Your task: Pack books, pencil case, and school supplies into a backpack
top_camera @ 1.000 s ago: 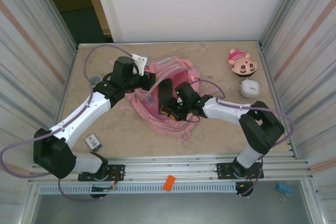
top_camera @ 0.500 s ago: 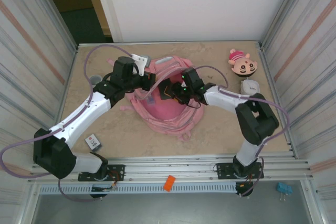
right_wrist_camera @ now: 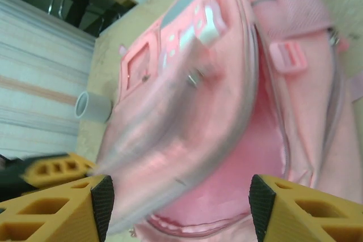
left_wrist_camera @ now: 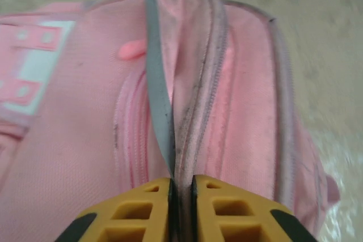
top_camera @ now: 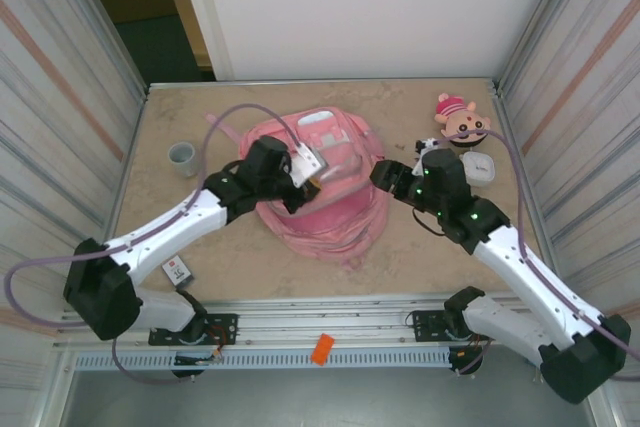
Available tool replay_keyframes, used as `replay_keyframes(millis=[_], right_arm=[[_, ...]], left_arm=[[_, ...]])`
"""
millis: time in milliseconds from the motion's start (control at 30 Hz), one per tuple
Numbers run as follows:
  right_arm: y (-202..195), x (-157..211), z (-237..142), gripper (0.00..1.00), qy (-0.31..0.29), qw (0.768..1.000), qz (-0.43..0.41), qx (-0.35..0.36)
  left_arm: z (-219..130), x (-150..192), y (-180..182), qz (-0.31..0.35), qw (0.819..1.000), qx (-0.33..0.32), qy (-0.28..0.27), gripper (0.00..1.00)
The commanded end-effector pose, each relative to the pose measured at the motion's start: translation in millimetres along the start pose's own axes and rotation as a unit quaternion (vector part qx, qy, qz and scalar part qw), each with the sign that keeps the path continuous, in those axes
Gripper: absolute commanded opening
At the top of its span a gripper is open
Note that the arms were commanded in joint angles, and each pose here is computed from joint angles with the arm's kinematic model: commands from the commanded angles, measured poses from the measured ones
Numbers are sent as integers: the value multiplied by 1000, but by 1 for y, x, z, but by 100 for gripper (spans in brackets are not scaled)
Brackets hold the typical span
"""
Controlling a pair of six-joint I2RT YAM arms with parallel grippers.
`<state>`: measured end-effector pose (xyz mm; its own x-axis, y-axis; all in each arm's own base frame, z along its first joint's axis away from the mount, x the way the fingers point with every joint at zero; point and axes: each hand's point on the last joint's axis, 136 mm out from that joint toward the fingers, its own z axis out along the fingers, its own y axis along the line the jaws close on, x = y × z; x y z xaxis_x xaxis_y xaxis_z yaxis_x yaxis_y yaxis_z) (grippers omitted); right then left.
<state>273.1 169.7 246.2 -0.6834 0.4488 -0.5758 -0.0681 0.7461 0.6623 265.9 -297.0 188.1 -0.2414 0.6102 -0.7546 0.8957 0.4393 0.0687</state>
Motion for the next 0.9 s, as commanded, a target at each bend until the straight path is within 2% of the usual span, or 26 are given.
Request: replay_keyframes(millis=[0,100,200,267,333,433,533,633,667,767,867], right_arm=[[-25,8,-4,66,10,997,-65,43],[-22,11,-5,66,19,995,-95,34],[-23,15,-4,67,29,992,-119,38],[-25,19,-2,67,39,988,-142,40],[-23,23,-1,68,47,982,-178,43],[-16,33,1,69,63,960,-269,42],[-1,56,6,71,93,908,-407,25],[11,85,17,75,135,832,-537,14],[15,96,21,77,150,805,-574,11],[23,123,39,83,187,742,-644,1],[21,147,62,89,221,705,-674,0]], left_arm=[[26,51,-40,150,980,73,112,20],[51,101,-41,168,957,76,222,21],[67,120,-37,144,949,70,273,27],[70,114,-35,129,953,66,267,34],[69,97,-33,117,962,54,239,45],[52,58,-25,88,983,26,160,59],[20,21,-8,21,997,13,67,74],[-16,6,17,-58,998,-1,2,80],[-28,5,28,-88,996,-13,-16,81],[-57,14,58,-171,983,-53,-47,82],[-76,36,83,-244,963,-98,-64,83]])
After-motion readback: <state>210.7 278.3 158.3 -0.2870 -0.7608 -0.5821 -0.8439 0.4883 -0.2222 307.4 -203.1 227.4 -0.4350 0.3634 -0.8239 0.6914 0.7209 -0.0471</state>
